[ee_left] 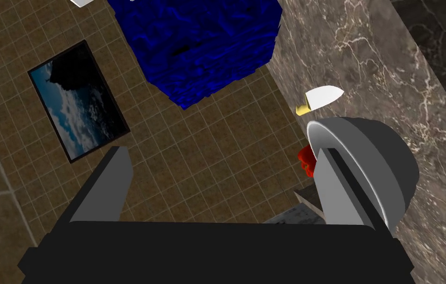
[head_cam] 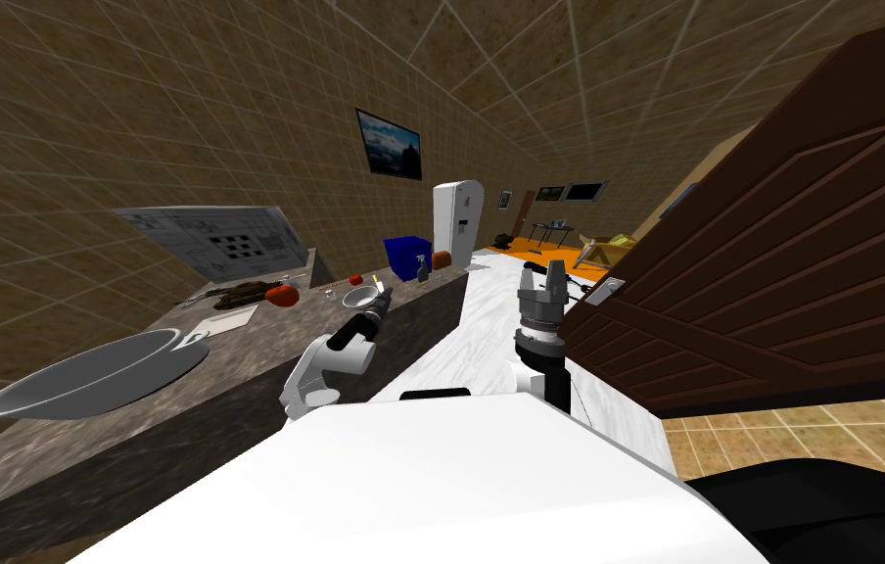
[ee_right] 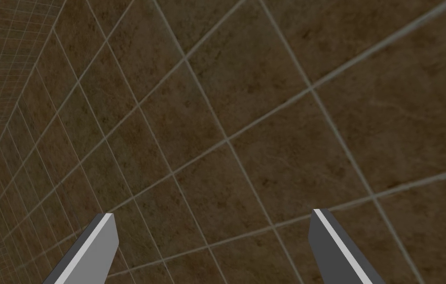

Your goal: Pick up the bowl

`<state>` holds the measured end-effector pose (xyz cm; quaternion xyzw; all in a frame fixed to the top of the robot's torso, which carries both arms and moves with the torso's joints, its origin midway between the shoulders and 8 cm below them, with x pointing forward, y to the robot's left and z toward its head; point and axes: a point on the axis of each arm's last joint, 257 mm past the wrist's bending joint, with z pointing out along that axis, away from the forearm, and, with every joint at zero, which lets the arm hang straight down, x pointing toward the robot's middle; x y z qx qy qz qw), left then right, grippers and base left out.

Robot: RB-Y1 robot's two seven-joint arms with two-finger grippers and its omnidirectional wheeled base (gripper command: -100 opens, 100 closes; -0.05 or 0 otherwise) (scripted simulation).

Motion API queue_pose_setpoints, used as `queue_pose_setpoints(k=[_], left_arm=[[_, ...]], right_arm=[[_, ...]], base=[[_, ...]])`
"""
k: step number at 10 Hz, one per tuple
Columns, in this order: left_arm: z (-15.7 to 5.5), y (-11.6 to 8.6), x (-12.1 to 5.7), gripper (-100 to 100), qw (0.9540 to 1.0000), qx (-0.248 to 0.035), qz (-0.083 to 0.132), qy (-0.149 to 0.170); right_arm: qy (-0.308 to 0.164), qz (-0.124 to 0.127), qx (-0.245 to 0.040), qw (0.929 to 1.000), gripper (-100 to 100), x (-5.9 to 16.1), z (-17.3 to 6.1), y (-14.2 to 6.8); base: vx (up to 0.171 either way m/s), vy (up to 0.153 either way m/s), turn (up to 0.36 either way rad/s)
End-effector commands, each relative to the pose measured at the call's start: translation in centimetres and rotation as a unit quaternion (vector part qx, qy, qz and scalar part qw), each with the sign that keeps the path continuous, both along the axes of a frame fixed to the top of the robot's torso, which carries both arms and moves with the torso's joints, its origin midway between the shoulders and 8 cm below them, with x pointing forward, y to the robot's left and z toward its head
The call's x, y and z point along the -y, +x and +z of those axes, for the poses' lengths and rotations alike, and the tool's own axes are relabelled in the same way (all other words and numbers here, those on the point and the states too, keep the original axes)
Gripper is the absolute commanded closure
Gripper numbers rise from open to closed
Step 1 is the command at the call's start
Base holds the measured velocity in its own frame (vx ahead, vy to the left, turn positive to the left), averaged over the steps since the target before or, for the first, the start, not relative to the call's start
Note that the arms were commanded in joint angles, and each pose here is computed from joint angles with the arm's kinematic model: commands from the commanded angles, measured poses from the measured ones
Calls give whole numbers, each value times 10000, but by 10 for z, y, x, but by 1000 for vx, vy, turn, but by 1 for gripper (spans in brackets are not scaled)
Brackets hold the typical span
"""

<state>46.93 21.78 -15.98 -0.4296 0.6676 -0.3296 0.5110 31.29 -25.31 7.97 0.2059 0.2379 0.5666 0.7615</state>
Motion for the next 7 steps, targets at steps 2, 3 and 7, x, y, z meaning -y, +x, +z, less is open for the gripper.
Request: queue_pose_setpoints(k=[2,3,7], left_arm=[[-8,2,-13,-100,9995,-250,174,81],[-14,0,-15,-100,9991,-369,211,90],[-25,-2,-28,-100,9966,-703,411,157]], right_arm=[[0,0,0,10000,0,0,0,0],[0,0,0,10000,0,0,0,0],[0,0,0,10000,0,0,0,0]], base=[[17,3,-21],[25,12,-32],[20,14,-16]])
